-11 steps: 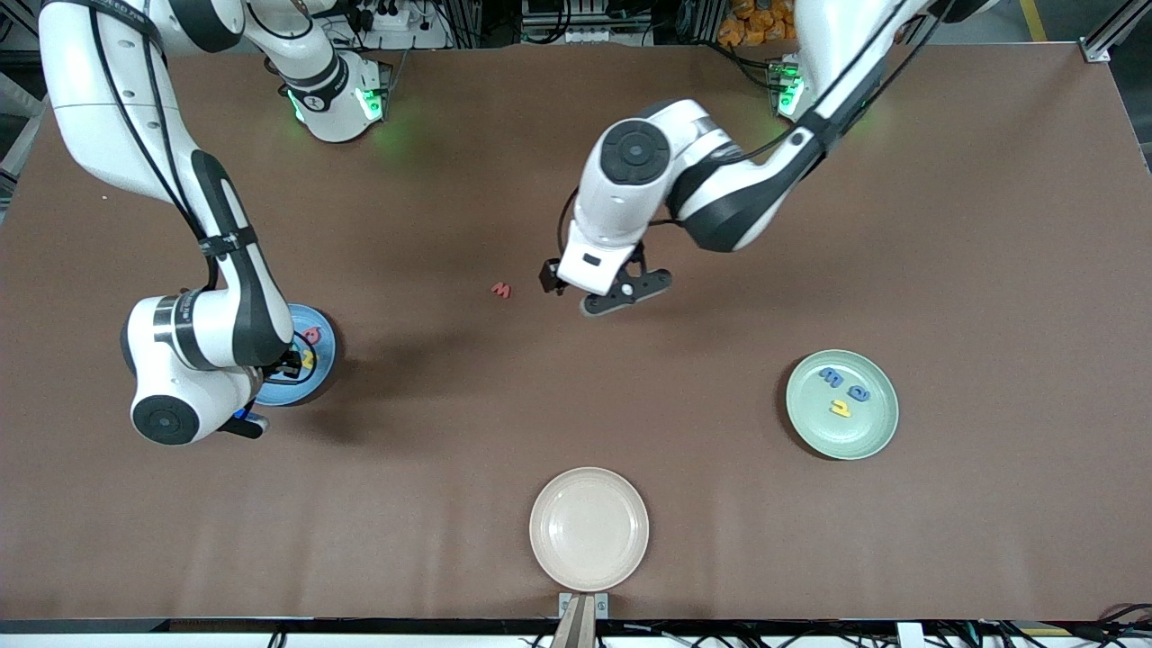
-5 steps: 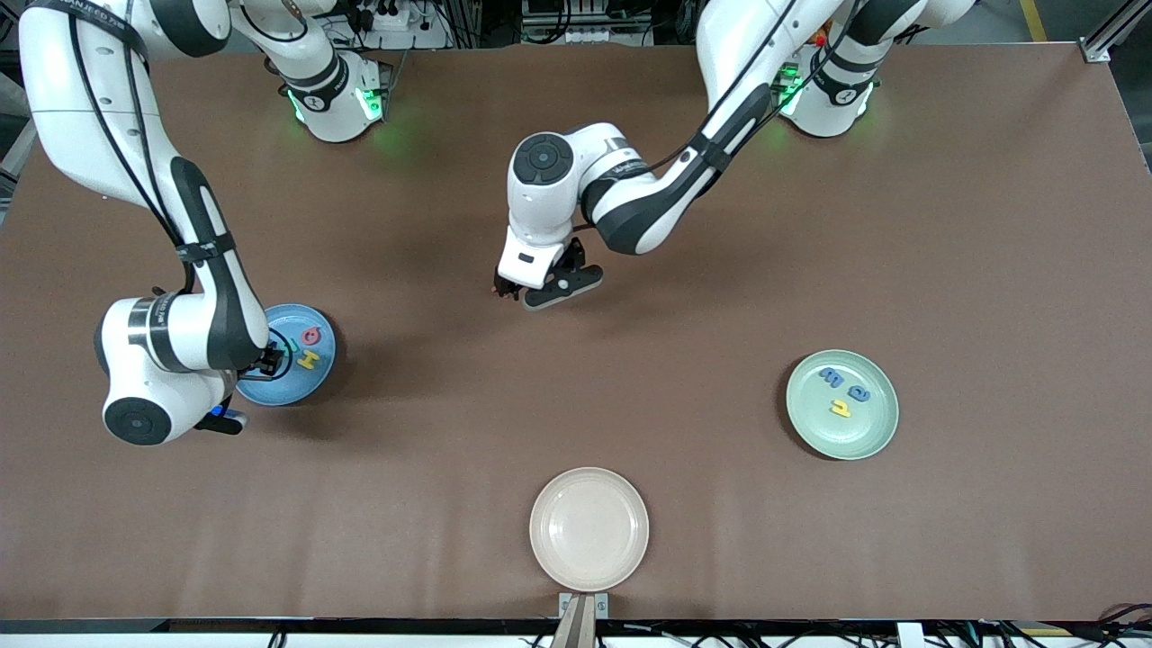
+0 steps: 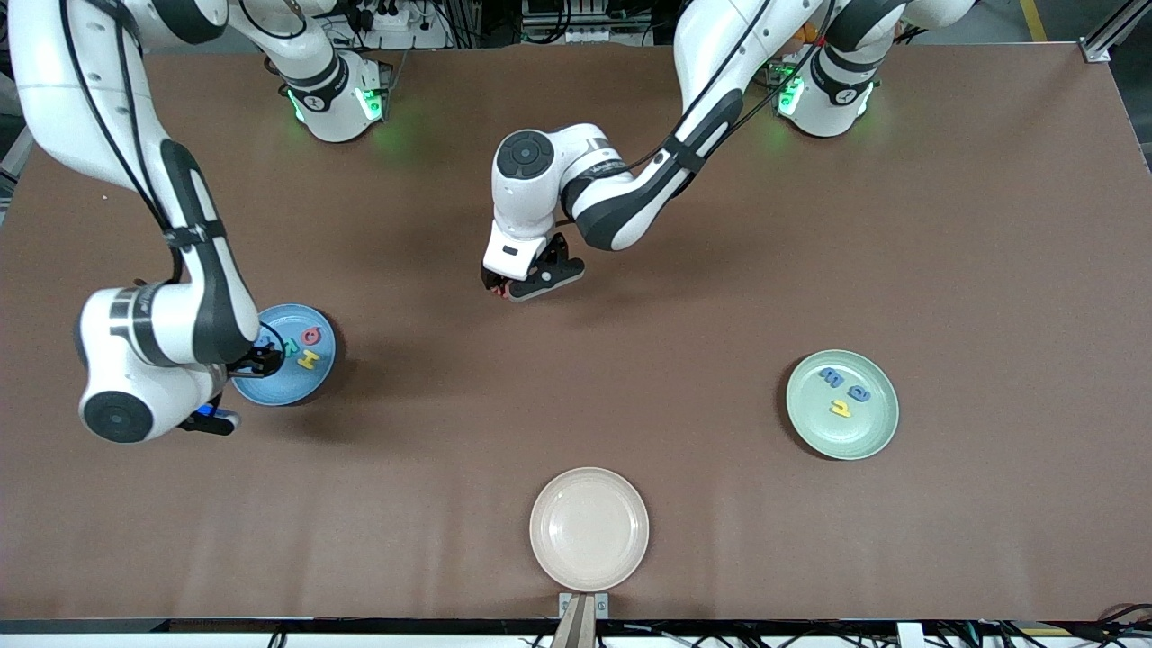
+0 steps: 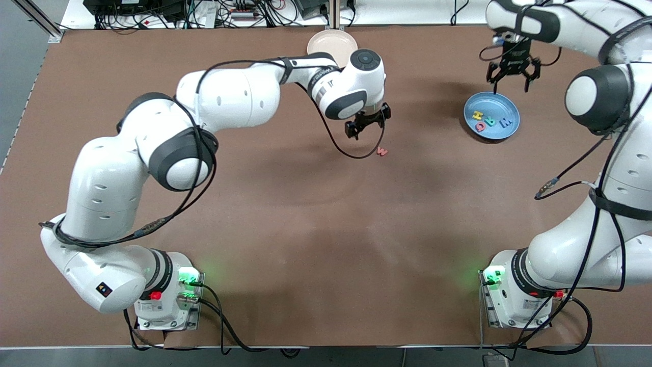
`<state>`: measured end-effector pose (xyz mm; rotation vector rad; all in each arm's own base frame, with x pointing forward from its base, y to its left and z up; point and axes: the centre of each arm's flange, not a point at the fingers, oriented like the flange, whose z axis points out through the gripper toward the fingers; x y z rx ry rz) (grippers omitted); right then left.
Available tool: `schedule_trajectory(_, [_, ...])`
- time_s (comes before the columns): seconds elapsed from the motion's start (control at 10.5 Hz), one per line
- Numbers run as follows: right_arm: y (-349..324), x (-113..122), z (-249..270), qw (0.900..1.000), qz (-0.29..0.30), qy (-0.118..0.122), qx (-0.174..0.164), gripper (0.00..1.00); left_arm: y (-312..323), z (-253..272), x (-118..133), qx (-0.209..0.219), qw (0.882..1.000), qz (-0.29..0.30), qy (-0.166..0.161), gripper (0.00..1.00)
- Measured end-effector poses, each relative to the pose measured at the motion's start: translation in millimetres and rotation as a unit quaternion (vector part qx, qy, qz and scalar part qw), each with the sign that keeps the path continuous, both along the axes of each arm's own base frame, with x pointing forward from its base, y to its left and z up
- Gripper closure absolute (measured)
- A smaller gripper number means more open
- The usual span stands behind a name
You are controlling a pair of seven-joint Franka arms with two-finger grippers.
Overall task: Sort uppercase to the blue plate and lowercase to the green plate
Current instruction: 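Drop blue M on the blue plate while the left gripper lowers to W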
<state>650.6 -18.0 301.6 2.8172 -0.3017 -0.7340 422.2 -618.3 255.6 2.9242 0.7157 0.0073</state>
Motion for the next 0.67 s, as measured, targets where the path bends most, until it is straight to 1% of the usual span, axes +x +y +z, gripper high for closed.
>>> schedule_trajectory(0.1, [-6.9,-2.4,34.8,1.000,0.004,-0.011,0.018,0.00,-5.7,-8.7,-1.8,-0.003,1.000,0.017,0.006,0.07])
schedule_trajectory(0.19, [-15.6,-5.5,70.1,0.999,0.005,-0.031,0.032,0.00,-10.8,-14.9,-2.6,-0.009,0.999,0.033,0.018,0.08])
schedule_trajectory(0.29, [-23.5,-9.8,102.1,0.998,0.006,-0.051,0.038,0.00,-14.0,-18.9,-2.1,-0.017,0.998,0.050,0.033,0.11])
schedule_trajectory(0.38, [-30.4,-15.2,128.2,0.997,0.014,-0.065,0.044,0.00,-15.1,-22.5,-0.6,-0.023,0.996,0.068,0.047,0.13])
schedule_trajectory(0.57, [-33.4,-27.1,163.5,0.994,0.049,-0.070,0.070,0.00,-17.3,-34.8,-5.3,-0.023,0.993,0.095,0.068,0.14])
schedule_trajectory(0.67, [-32.3,-32.4,177.7,0.991,0.064,-0.072,0.092,0.00,-19.9,-41.9,-10.4,-0.020,0.992,0.102,0.074,0.18])
